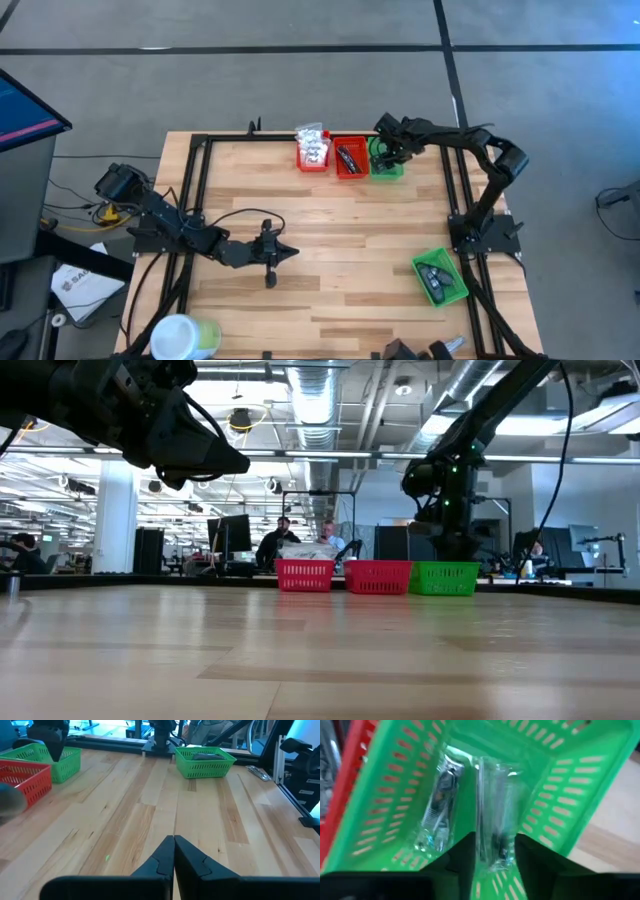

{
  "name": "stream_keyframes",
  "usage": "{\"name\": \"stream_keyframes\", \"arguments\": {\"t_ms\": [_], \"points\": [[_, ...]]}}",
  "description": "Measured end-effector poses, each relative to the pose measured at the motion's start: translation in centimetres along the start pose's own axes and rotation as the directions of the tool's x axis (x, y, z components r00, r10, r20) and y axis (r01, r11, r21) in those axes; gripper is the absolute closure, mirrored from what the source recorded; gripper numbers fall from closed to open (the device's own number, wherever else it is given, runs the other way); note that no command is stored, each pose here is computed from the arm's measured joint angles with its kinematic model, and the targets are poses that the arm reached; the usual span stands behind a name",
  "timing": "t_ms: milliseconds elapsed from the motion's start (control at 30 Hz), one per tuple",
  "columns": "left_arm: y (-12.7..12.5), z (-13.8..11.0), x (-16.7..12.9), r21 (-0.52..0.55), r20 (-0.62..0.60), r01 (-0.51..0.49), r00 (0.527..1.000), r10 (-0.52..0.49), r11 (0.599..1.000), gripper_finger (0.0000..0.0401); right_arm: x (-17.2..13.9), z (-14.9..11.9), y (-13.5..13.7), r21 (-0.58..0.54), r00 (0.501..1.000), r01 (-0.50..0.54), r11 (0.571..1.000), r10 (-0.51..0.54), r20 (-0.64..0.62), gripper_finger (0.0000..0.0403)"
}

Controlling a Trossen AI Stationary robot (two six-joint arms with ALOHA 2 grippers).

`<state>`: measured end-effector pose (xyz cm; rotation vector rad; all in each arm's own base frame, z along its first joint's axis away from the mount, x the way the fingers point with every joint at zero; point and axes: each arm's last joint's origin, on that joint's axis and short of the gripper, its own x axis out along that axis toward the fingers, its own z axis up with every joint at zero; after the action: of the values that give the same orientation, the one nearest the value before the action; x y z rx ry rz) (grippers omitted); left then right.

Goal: Pick & Place Travel size toiletries

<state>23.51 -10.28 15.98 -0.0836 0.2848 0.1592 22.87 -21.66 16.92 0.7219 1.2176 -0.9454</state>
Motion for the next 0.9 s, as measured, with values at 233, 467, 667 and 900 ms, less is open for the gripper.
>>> {"name": "stream_keyframes", "arguments": {"t_ms": [233, 467, 667, 900], "points": [[0.0, 0.0, 0.0, 0.001, -0.001, -0.001, 1.000, 0.001, 1.000, 0.0400, -2.0, 1.1, 0.8, -0.102, 1.000, -0.017, 0.995, 0.018, 0.011, 0.0185], [0.0, 0.0, 0.0, 0.002, -0.002, -0.001, 1.000, 0.001, 1.000, 0.0400, -7.3, 1.6, 3.7, -0.302, 0.998, -0.051, 0.952, 0.038, -0.049, 0.0155], [0.0, 0.0, 0.0, 0.002, -0.005, 0.004, 1.000, -0.004, 1.000, 0.0400, -11.8, 0.6, 7.3, -0.430, 0.997, -0.077, 0.900, 0.064, -0.044, 0.0166], [0.0, -0.1, 0.0, 0.002, -0.009, 0.017, 1.000, -0.017, 1.000, 0.0400, -15.2, -4.0, 11.3, -0.607, 0.989, -0.095, 0.789, 0.004, -0.150, 0.0198]]}}
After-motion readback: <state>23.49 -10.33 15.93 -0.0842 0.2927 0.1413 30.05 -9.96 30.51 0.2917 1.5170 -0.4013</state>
